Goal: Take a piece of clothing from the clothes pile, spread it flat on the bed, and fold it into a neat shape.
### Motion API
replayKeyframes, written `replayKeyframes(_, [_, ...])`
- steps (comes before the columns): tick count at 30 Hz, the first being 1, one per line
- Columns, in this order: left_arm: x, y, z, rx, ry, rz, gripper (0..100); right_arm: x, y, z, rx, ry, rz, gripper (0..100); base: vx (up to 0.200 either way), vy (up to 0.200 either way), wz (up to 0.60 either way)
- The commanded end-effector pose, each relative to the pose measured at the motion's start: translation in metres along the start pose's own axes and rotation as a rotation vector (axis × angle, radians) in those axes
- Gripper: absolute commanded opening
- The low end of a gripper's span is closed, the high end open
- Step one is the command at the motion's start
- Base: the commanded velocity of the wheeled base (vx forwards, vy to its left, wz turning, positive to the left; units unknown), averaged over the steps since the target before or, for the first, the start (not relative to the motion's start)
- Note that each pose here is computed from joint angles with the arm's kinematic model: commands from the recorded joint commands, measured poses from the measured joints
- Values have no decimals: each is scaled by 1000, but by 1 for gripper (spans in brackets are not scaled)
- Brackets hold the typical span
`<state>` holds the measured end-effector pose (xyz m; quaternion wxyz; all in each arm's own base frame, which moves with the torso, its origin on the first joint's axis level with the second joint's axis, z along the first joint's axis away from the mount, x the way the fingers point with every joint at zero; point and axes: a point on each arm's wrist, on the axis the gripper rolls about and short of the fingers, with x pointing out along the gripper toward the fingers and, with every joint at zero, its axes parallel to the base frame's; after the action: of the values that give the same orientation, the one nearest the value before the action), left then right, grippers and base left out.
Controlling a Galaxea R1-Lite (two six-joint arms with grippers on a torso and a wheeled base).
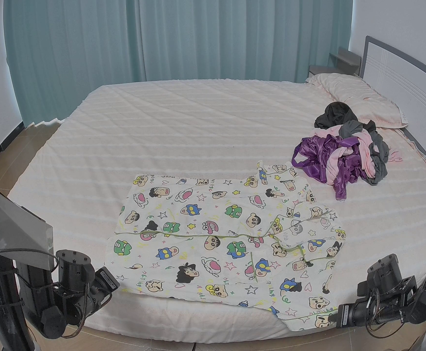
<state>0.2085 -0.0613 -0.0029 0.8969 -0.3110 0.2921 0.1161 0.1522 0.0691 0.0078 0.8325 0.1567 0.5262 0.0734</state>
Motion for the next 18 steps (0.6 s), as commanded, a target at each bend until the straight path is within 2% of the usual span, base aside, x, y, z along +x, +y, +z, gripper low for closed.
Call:
replayKeyframes(1, [-11,-3,-2,61,-14,-5,0,-26,2,-5,-21,-46,38,0,0,0,0])
replayKeyframes(4, [-17,-6,-1,109,-32,5,0,-31,1,-7,-20,-41,37,0,0,0,0])
replayKeyframes(10, [-43,-7,-5,227,49,22,0,-32,1,-9,-22,-31,30,0,0,0,0])
replayKeyframes(18, [-51,-1,-9,305,110,76,0,-37,0,-18,-43,21,11,0,0,0,0])
